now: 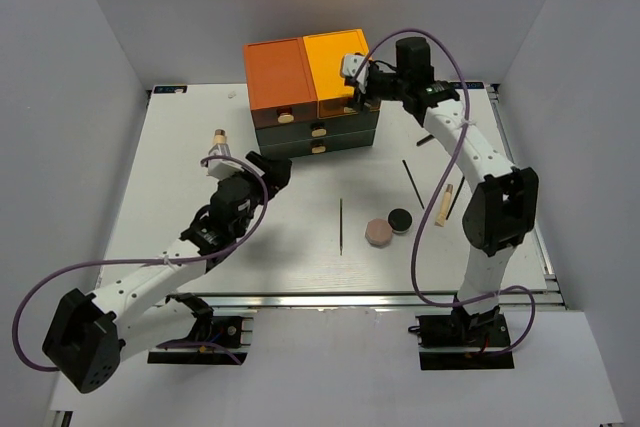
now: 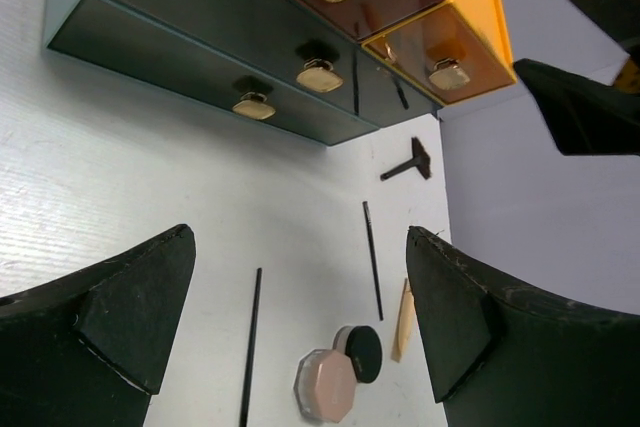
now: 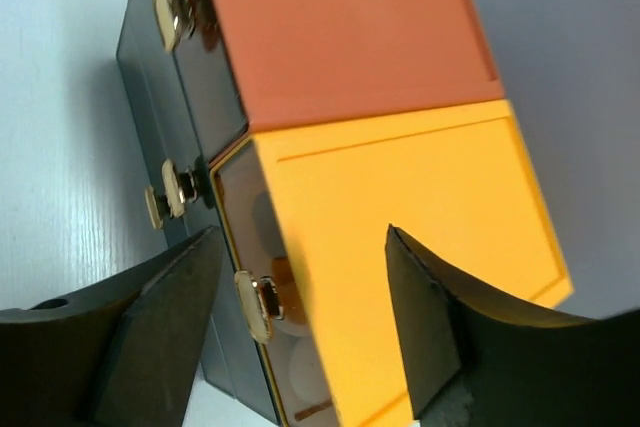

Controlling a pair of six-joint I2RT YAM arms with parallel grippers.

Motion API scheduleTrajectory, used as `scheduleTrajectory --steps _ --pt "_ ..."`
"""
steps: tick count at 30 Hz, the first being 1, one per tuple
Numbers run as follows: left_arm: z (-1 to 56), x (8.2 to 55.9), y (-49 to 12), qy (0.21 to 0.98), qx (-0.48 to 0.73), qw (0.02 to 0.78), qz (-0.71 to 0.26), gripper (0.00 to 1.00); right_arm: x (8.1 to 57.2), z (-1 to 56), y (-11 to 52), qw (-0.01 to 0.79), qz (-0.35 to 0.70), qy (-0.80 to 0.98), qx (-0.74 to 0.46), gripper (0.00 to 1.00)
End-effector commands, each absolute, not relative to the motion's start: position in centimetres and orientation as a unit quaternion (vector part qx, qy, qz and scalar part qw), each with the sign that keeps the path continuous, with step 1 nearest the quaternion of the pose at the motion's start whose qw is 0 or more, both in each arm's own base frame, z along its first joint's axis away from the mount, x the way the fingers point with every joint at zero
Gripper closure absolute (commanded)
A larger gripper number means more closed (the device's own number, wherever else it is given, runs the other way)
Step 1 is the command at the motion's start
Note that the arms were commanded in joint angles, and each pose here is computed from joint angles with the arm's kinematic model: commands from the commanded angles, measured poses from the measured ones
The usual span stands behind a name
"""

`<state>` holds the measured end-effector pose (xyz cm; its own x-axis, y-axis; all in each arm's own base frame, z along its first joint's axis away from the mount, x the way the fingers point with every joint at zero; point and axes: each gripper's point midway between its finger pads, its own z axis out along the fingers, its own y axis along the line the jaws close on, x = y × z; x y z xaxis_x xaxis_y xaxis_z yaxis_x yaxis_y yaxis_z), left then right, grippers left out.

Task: Organize the makeup

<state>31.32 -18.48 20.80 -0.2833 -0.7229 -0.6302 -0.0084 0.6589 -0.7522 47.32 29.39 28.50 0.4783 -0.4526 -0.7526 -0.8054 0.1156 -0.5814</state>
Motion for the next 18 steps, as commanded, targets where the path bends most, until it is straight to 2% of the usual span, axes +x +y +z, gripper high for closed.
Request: scheduleTrajectory --steps 1,2,5,6,7,8,9,10,11,12,13,14,15,16,18 --pt "24.3 32.7 -19.0 0.7 -0.26 0.559 -0.359 0.04 44.9 38.1 28.8 0.644 0.152 0.433 -0.613 0.28" --pt "24.6 33.0 -19.1 0.697 -0.264 0.559 -0.364 0.05 44.8 38.6 28.4 0.65 0.147 0.44 -0.602 0.25" --pt "25.6 35.0 -19.2 0.677 -0.296 0.553 -0.385 0.26 44.9 41.1 26.0 0.701 0.122 0.487 -0.506 0.19" --pt "26.5 35.6 -19.5 0.663 -0.312 0.546 -0.407 0.47 44.7 43.1 25.3 0.732 0.142 0.498 -0.443 0.36" --pt "25.5 36.7 -19.2 0.661 -0.33 0.539 -0.404 0.57 43.5 44.8 24.0 0.751 0.148 0.506 -0.397 0.53" --pt "26.1 37.5 -19.2 0.643 -0.345 0.538 -0.422 0.65 44.1 42.3 22.4 0.741 0.152 0.555 -0.347 0.71" --pt "26.0 38.1 -19.1 0.632 -0.36 0.532 -0.433 0.7 43.5 42.0 21.8 0.734 0.178 0.572 -0.32 0.86" --pt "25.4 39.3 -18.8 0.605 -0.401 0.515 -0.457 0.7 42.0 40.9 21.7 0.701 0.231 0.608 -0.292 0.95" --pt "24.9 39.9 -18.6 0.589 -0.422 0.504 -0.469 0.68 40.9 39.1 21.7 0.665 0.274 0.626 -0.3 0.89" --pt "24.6 40.4 -18.4 0.562 -0.458 0.483 -0.492 0.6 39.5 38.4 21.7 0.642 0.301 0.637 -0.301 0.7" --pt "24.9 41.0 -18.2 0.539 -0.468 0.48 -0.509 0.4 38.2 36.9 21.8 0.603 0.344 0.662 -0.283 0.59" --pt "23.1 41.9 -18.6 0.541 -0.481 0.47 -0.505 0.33 36.8 34.3 21.9 0.565 0.377 0.676 -0.286 0.51" --pt "23.1 42.5 -18.8 0.536 -0.482 0.468 -0.511 0.28 35.5 34.1 21.8 0.558 0.389 0.675 -0.286 0.42" --pt "24.4 43.5 -19.3 0.528 -0.476 0.473 -0.521 0.23 34.6 33.5 21.8 0.55 0.4 0.675 -0.285 0.39" --pt "23.1 45.2 -20.2 0.543 -0.471 0.472 -0.51 0.21 32.9 31.6 21.7 0.535 0.412 0.679 -0.288 0.34"
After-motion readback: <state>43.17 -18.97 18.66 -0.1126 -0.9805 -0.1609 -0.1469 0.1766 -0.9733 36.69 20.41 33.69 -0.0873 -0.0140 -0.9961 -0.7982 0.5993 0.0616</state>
